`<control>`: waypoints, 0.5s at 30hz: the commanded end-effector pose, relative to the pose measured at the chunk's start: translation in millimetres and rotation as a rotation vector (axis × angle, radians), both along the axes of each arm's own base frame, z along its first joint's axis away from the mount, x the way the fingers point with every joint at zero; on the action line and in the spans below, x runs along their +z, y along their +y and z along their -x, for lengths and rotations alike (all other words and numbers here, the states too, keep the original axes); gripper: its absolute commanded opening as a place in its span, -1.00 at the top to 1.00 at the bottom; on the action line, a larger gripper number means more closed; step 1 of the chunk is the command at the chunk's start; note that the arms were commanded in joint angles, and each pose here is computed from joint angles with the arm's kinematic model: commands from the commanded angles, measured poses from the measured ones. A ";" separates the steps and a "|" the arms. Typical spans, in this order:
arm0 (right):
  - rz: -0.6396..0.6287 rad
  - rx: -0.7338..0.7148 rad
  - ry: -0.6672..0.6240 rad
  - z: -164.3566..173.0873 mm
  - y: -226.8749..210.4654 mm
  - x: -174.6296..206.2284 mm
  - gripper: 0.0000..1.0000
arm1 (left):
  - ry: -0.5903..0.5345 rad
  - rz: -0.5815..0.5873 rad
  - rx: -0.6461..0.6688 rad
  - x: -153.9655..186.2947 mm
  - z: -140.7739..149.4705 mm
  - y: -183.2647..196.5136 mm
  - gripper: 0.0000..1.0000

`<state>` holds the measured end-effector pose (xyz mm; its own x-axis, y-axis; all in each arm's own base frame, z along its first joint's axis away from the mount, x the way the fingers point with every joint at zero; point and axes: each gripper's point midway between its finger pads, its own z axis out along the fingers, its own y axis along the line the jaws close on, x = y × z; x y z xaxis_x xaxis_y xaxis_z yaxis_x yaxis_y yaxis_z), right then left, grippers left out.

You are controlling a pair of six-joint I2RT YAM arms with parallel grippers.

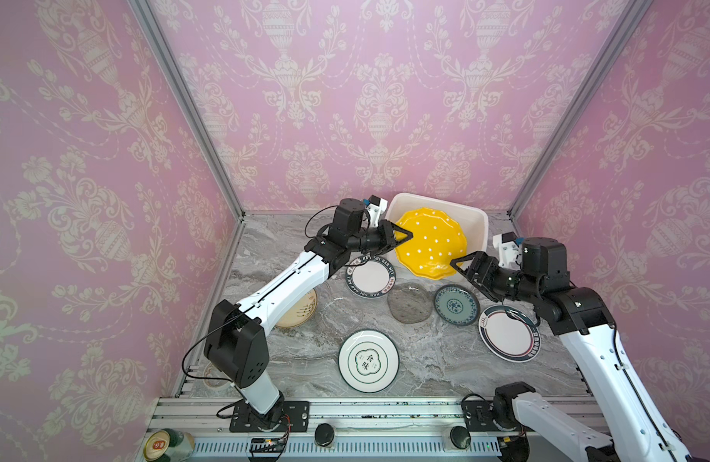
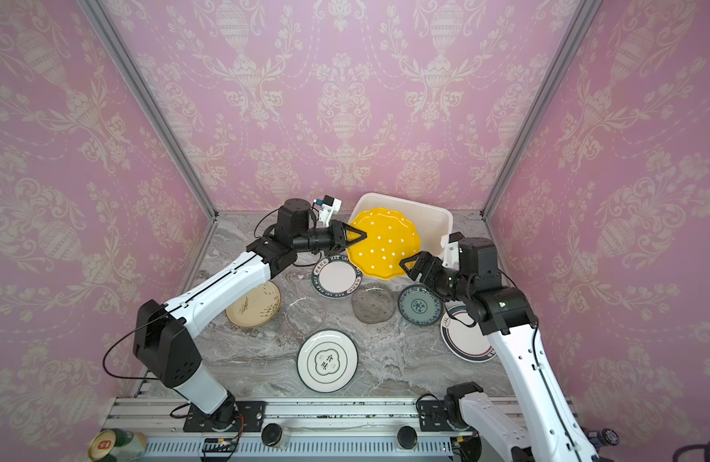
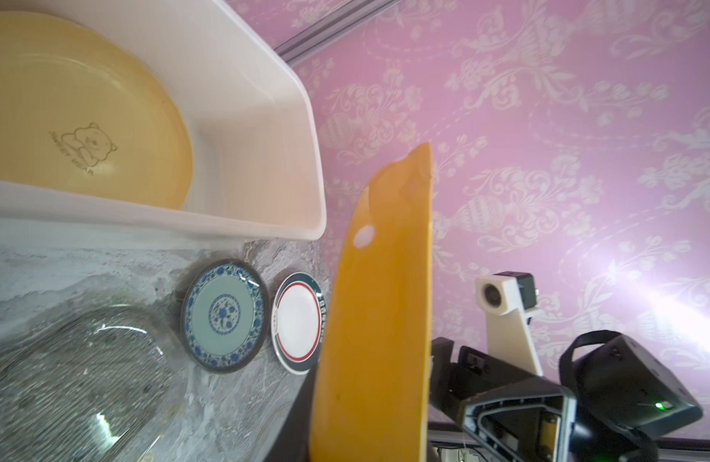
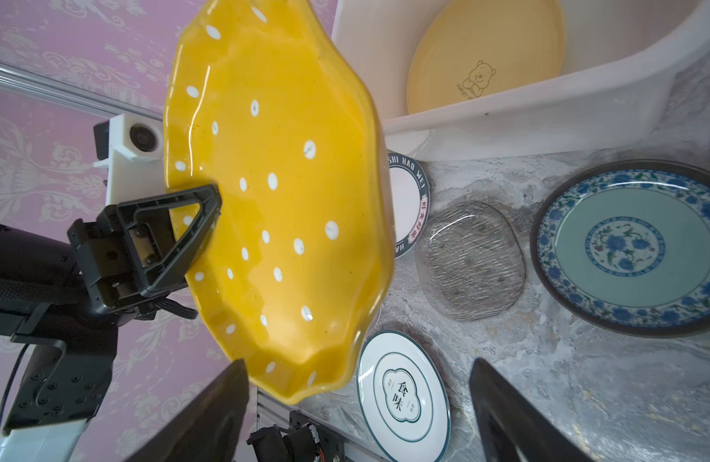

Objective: Place the plates into the plastic bin on the countertop
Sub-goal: Place the plate in the plastic bin.

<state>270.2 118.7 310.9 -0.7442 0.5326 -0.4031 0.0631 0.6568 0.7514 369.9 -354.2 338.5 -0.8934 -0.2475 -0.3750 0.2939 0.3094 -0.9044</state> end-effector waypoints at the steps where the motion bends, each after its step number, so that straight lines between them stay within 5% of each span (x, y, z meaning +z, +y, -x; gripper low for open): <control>1: -0.109 0.033 -0.057 -16.4 14.0 25.4 -0.71 | -0.086 0.220 0.025 69.2 -16.9 0.0 1.00; 15: -0.238 -0.007 -0.157 -94.6 27.7 39.3 -0.25 | -0.031 0.307 0.025 78.6 -48.5 2.3 1.00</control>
<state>349.9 145.6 322.5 -0.7213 0.6000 -0.3461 0.0106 0.5092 0.8606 427.0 -359.3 330.0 -0.9092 -0.3650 -0.2004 0.1383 0.1894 -0.9721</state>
